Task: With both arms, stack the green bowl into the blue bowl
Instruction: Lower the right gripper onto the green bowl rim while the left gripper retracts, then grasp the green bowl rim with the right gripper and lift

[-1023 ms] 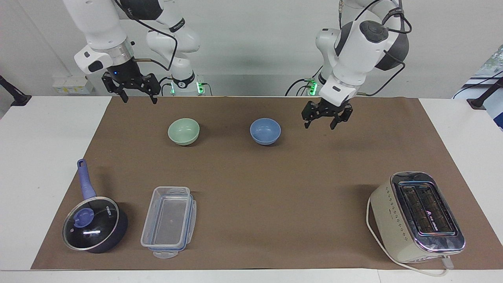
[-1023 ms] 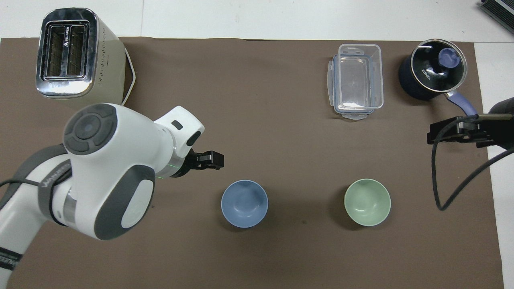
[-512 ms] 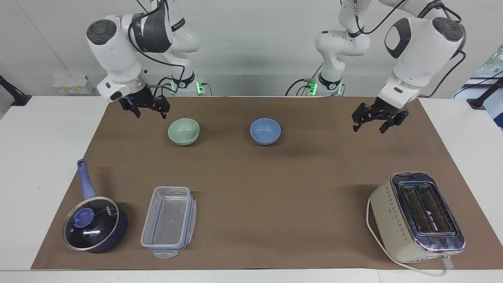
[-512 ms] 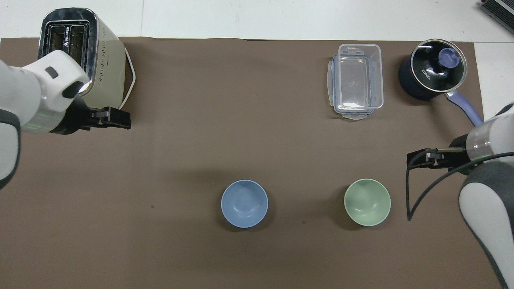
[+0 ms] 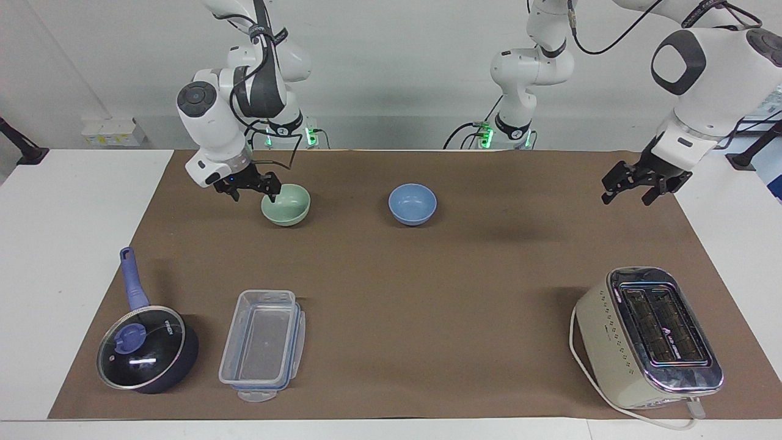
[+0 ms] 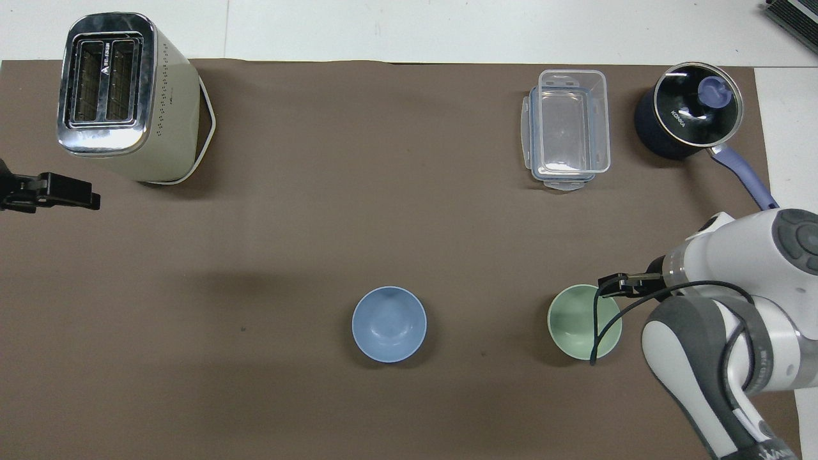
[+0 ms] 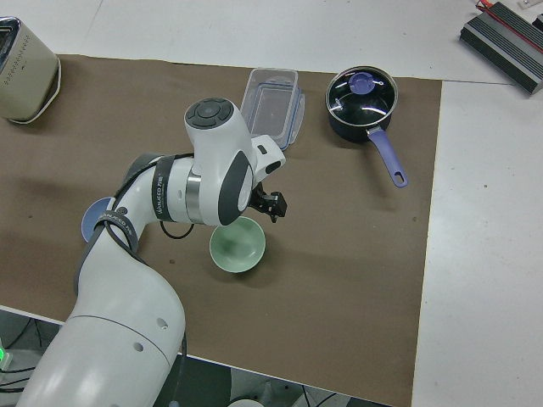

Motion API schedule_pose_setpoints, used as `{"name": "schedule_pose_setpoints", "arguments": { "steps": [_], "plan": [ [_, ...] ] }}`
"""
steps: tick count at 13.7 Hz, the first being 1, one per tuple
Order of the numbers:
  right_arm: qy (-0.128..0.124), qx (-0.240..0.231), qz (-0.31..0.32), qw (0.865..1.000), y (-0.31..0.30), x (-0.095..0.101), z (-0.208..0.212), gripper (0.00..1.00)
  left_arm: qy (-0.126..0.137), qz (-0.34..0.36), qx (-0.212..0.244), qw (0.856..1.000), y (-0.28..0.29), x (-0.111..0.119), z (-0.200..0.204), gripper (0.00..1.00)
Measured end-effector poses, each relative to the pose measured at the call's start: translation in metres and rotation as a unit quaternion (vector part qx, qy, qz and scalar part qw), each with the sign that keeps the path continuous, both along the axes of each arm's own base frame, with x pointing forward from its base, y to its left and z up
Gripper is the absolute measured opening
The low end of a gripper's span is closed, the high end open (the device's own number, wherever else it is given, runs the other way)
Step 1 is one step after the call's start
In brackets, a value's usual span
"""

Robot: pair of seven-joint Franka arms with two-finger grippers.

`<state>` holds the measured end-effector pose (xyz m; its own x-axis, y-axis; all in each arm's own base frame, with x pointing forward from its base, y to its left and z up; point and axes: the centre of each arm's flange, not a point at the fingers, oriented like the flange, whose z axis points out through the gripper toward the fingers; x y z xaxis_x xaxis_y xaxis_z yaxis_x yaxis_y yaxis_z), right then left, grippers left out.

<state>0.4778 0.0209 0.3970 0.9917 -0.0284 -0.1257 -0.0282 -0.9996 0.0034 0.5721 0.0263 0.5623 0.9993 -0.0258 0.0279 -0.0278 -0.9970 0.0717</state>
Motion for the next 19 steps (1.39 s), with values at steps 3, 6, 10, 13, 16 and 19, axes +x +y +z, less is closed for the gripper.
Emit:
{"name": "schedule_pose_setpoints", "arguments": {
  "steps": [3, 6, 10, 13, 16, 19],
  "plan": [
    [-0.001, 0.001, 0.008, 1.0, -0.001, -0.01, -0.024, 1.0, 0.005, -0.008, 0.018, 1.0, -0.009, -0.002, 0.019, 1.0],
    [-0.004, 0.002, 0.015, 1.0, -0.002, -0.023, -0.05, 1.0, 0.018, -0.013, 0.022, 1.0, -0.018, -0.008, 0.044, 1.0],
    [-0.002, 0.002, 0.015, 1.0, -0.003, -0.031, -0.062, 0.95, 0.015, -0.019, 0.023, 0.999, -0.025, -0.009, 0.052, 1.0],
    [0.001, 0.002, 0.013, 1.0, -0.005, -0.036, -0.071, 0.92, 0.037, -0.022, 0.022, 0.999, -0.027, -0.013, 0.049, 1.0],
    [0.004, 0.002, 0.013, 1.0, -0.005, -0.039, -0.075, 0.82, 0.053, -0.022, 0.022, 0.998, -0.027, -0.017, 0.051, 1.0],
    [0.007, 0.009, 0.014, 1.0, -0.005, -0.041, -0.077, 0.67, 0.053, -0.018, 0.022, 0.998, -0.028, -0.018, 0.052, 1.0]
  ]
}}
